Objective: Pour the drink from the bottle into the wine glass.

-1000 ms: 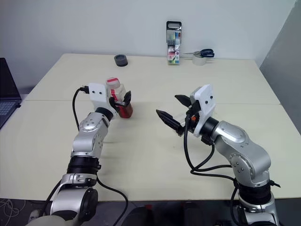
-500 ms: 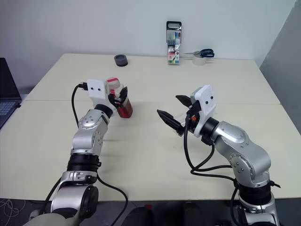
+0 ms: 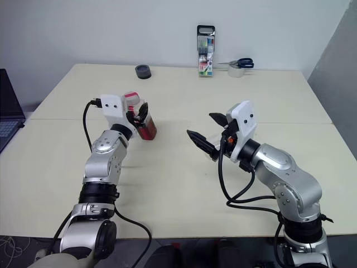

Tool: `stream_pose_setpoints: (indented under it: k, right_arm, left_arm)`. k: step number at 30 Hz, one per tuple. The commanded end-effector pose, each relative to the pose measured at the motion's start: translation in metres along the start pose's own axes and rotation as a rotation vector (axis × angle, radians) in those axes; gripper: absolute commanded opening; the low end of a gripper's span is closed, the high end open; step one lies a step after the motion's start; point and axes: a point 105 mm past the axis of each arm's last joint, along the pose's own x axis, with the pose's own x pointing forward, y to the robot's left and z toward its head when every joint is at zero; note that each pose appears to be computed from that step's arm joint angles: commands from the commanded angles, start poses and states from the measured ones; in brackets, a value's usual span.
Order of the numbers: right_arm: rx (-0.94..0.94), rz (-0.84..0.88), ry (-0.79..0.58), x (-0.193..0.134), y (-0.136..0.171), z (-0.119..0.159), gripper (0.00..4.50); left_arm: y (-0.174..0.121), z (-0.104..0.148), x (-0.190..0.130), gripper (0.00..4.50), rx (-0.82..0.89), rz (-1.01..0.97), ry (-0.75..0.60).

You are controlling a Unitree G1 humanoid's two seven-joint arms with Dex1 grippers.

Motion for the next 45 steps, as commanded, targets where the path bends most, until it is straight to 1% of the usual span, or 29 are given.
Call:
stream_pose_setpoints:
  k: [1,4,18,21,26,28,29,37,42,44,45]
  right_arm:
    - [-0.032,0.004,-0.045,-0.001,0.002,0.012,4.50]
    - [-0.032,0.002,-0.046,-0.001,0.002,0.012,4.50]
    - [-0.036,-0.014,-0.042,-0.001,-0.001,0.010,4.50]
    - [-0.037,-0.016,-0.044,-0.001,-0.001,0.010,4.50]
    - [-0.039,-0.022,-0.045,-0.001,-0.002,0.010,4.50]
    - [-0.039,-0.023,-0.047,-0.001,-0.002,0.011,4.50]
    - [-0.039,-0.023,-0.047,-0.001,-0.002,0.011,4.50]
    - [-0.046,-0.027,-0.046,-0.001,-0.002,0.011,4.50]
    - [-0.060,-0.024,-0.047,0.000,-0.002,0.015,4.50]
    - [-0.081,-0.034,-0.030,0.002,-0.003,0.015,4.50]
    - [-0.074,-0.039,-0.030,0.004,-0.004,0.017,4.50]
  left_arm:
    - [0.005,0.010,0.000,3.48,0.029,0.009,-0.033]
    - [0.005,0.008,0.000,4.42,0.026,0.011,-0.022]
    - [0.006,0.005,0.000,4.47,0.018,-0.002,-0.007]
    - [0.006,0.006,0.001,3.90,0.017,-0.005,-0.008]
    - [0.005,0.006,0.002,2.36,0.015,-0.008,-0.009]
    - [0.005,0.006,0.002,1.91,0.015,-0.008,-0.008]
    - [0.005,0.006,0.002,1.83,0.015,-0.008,-0.007]
    - [0.007,0.005,0.002,1.82,0.021,-0.004,0.010]
    - [-0.004,0.029,0.003,1.82,0.027,-0.116,-0.013]
    - [-0.014,0.038,0.000,1.82,0.023,-0.195,-0.015]
    - [-0.023,0.044,-0.003,1.82,0.035,-0.271,-0.019]
